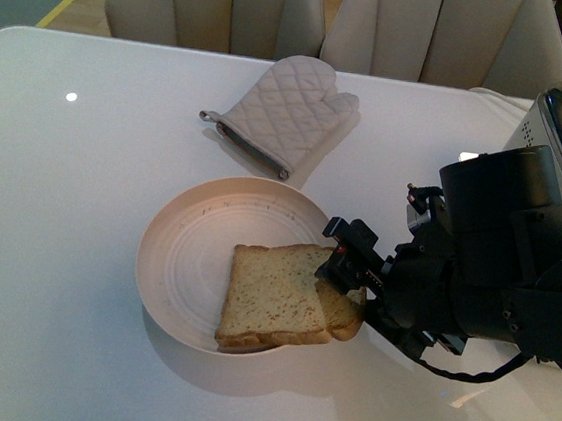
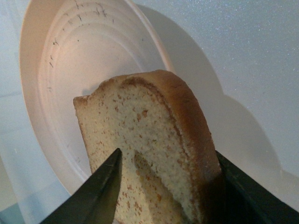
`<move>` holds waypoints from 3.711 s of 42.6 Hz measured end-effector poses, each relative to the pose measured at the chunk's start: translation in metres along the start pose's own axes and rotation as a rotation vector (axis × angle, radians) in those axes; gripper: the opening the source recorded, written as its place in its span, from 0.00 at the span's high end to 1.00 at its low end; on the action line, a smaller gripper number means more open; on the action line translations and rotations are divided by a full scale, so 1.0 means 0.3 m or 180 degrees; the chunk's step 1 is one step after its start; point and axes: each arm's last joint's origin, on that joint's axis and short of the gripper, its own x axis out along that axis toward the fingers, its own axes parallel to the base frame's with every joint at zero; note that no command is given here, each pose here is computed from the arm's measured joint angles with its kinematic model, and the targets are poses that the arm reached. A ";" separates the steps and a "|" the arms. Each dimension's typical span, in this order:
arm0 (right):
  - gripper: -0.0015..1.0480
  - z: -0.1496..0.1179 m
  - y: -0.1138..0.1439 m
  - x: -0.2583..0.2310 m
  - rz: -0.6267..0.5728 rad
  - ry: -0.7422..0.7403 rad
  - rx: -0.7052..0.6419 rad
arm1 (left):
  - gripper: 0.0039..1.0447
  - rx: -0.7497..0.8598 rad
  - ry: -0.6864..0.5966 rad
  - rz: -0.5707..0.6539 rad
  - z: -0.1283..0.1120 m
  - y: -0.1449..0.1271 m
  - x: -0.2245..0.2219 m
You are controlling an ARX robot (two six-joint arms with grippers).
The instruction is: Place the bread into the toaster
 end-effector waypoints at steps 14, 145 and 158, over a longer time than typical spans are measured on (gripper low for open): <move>0.97 0.022 0.017 -0.024 0.0152 -0.0107 0.0020 | 0.06 0.0000 0.0000 0.0000 0.000 0.000 0.000; 0.98 -0.068 -0.060 -0.939 -0.0573 -0.3412 -0.2255 | 0.06 0.0000 0.0000 0.0000 0.000 0.000 0.000; 0.98 -0.115 -0.089 -0.937 -0.0574 -0.3408 -0.2255 | 0.06 0.0000 0.0000 0.0000 0.000 0.000 0.000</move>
